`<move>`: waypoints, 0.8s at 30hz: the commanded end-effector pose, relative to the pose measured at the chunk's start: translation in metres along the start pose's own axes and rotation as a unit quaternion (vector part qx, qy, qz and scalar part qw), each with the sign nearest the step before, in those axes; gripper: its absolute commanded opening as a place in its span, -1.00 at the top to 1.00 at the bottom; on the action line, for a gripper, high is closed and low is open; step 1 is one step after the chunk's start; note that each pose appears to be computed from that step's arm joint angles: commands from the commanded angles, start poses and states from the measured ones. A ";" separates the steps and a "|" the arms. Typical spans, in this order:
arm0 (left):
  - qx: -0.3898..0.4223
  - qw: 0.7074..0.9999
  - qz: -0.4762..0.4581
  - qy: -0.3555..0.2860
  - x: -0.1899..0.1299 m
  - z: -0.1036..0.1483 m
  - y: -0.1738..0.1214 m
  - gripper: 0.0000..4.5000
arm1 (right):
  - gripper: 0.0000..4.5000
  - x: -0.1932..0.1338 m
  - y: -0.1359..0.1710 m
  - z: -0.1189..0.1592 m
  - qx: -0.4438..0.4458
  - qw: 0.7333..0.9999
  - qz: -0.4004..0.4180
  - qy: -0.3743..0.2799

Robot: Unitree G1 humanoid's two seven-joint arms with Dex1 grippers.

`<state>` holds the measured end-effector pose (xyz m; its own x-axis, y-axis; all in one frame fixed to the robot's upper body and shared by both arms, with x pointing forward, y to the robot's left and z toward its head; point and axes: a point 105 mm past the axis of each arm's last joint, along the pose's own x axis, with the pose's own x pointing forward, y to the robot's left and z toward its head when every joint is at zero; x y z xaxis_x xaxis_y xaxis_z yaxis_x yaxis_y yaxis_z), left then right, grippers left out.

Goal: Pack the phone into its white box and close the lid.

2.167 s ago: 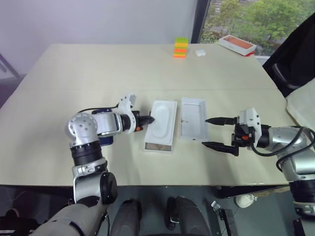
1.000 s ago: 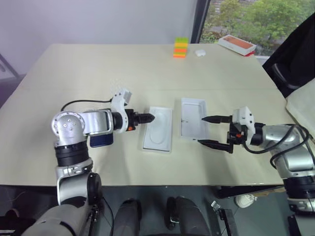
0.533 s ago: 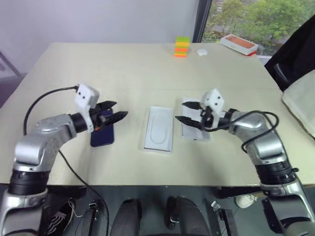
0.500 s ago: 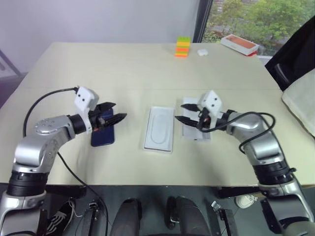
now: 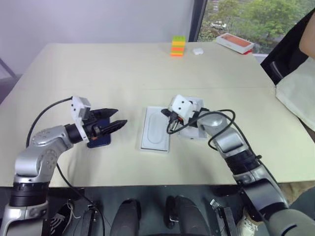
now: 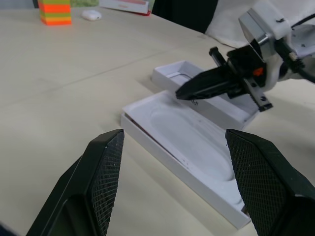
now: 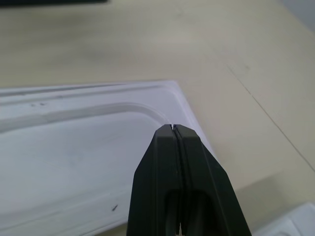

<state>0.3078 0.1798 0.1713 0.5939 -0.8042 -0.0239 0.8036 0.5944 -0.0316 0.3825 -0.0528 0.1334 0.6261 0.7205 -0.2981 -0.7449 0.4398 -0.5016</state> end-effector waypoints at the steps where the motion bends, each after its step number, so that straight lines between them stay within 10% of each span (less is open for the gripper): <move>1: 0.013 1.000 -0.003 -0.024 -0.002 0.015 -0.003 -0.55 | 0.98 0.007 0.008 0.014 -0.033 0.999 0.016 -0.021; 24: 0.037 0.999 0.012 -0.011 0.007 0.012 -0.001 -0.55 | 0.98 0.002 0.052 -0.007 -0.091 0.990 0.109 0.019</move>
<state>0.3108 0.1742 0.1725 0.6163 -0.7870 -0.0272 0.7874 0.6164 0.0082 0.3460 -0.0296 0.1014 0.4615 0.7738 -0.4338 -0.8204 0.1862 -0.5407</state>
